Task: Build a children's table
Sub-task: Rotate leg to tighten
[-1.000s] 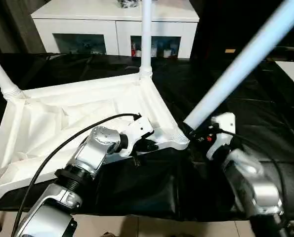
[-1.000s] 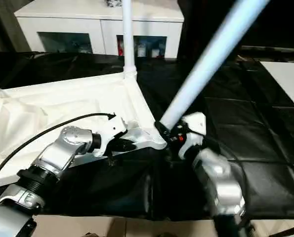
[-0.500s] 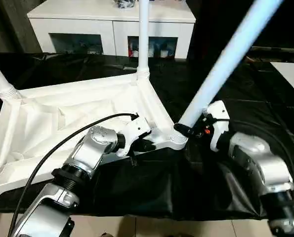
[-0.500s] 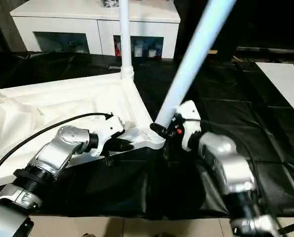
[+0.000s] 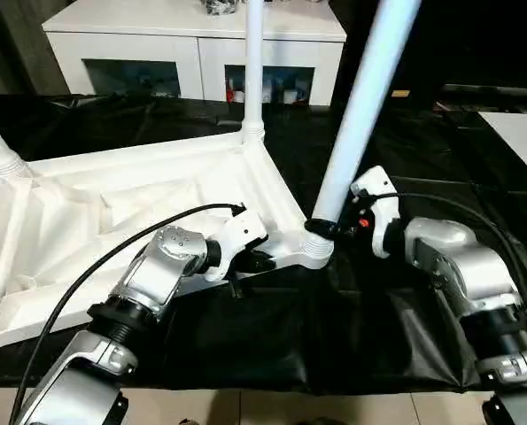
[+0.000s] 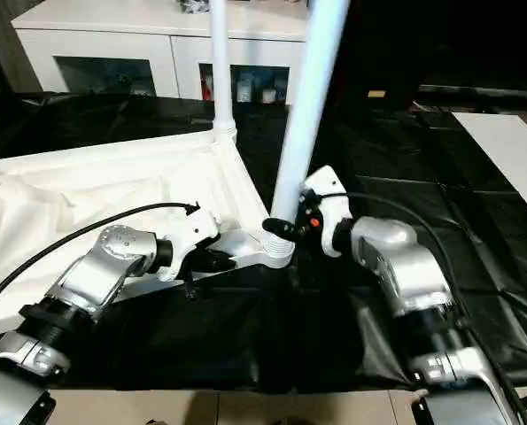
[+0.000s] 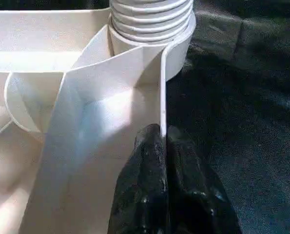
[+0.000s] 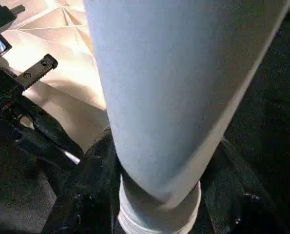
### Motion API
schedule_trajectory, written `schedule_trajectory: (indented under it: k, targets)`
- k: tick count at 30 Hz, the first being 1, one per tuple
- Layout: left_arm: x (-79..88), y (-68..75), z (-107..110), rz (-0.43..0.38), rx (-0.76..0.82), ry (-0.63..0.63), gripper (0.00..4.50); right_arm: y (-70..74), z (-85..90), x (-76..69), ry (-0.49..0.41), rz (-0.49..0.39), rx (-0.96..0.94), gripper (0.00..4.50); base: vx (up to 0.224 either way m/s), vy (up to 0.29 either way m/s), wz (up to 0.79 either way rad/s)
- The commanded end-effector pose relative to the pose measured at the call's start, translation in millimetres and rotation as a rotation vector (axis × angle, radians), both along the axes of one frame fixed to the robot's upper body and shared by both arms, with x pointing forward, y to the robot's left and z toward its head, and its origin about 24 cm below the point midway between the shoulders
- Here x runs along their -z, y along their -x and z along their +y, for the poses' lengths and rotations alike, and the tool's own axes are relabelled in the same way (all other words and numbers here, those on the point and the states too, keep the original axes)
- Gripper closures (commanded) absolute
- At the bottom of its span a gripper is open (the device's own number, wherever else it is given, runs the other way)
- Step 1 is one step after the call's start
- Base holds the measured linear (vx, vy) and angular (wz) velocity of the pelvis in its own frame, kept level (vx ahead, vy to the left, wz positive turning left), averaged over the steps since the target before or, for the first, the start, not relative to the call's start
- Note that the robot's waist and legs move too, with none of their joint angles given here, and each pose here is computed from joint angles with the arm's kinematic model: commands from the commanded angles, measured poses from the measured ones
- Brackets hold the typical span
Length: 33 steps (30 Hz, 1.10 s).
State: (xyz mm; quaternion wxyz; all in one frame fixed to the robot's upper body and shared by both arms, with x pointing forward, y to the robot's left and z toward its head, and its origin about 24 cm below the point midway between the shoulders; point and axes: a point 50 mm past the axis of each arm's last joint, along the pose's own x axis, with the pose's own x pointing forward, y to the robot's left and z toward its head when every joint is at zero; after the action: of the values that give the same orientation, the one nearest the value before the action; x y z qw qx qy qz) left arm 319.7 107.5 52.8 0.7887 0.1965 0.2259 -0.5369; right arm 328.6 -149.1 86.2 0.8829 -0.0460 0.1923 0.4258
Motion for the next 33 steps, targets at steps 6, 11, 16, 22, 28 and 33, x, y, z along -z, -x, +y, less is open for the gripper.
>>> schedule_trajectory:
  k: [6,11,16,22,28,33]
  targets:
    - [-8.3,3.9,-2,-0.01,0.048,0.019,4.5,9.0,-11.5,45.0,0.118,0.273,0.012,2.64,0.0,0.0,0.0]
    - [-6.6,6.6,-1,-0.003,0.052,0.016,4.5,10.3,-11.1,48.0,0.13,0.317,-0.033,2.64,0.0,0.0,0.0]
    - [-6.7,7.0,-1,-0.005,0.049,0.016,4.5,8.0,-10.7,49.4,0.153,0.286,-0.042,2.64,0.0,0.0,0.0]
    - [-7.4,6.8,1,-0.01,0.043,0.007,4.5,9.4,-5.9,50.3,0.181,0.238,-0.095,2.64,0.0,0.0,0.0]
    - [-7.8,7.1,0,-0.012,0.039,0.014,4.5,19.0,-8.8,55.0,0.221,0.238,-0.159,2.64,0.0,0.0,0.0]
    - [-7.9,6.7,-1,-0.026,0.029,0.02,4.5,25.1,-18.6,67.7,0.228,0.25,-0.094,2.64,0.0,0.0,0.0]
